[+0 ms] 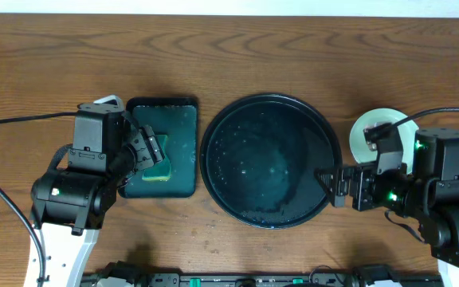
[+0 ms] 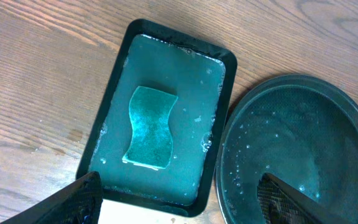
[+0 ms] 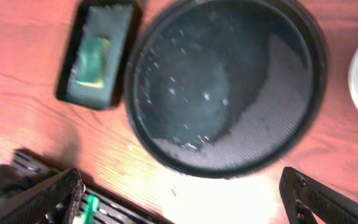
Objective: Clean dirty plates on tray and stack at the side
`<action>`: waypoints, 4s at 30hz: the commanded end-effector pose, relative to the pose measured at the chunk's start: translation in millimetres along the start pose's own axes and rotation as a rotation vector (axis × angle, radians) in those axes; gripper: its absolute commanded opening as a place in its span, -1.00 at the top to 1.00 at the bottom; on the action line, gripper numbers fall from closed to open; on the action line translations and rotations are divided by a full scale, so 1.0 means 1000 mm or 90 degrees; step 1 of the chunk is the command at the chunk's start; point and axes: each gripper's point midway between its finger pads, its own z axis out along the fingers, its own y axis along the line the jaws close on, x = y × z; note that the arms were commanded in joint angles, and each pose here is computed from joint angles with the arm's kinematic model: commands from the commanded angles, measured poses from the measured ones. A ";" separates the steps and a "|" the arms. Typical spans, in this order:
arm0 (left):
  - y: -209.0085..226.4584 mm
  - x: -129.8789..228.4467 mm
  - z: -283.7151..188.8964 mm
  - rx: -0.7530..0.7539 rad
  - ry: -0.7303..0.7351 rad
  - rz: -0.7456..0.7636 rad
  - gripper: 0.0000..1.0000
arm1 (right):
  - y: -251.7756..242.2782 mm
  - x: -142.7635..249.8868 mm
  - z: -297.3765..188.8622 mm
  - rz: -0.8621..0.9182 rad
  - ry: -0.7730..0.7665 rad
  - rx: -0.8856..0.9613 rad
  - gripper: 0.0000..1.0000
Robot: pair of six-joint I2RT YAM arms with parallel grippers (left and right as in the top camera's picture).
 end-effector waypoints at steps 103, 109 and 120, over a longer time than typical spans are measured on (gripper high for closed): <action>0.032 0.042 0.020 0.215 -0.537 0.087 -0.61 | -0.084 0.014 0.077 -0.180 -0.583 0.064 -0.99; 0.043 0.067 0.059 0.189 -0.457 0.076 -0.61 | -0.084 0.014 0.077 -0.179 -0.583 0.064 -0.99; 0.042 0.067 0.059 0.190 -0.459 0.076 -0.61 | -0.084 0.014 0.077 -0.180 -0.582 0.064 -0.98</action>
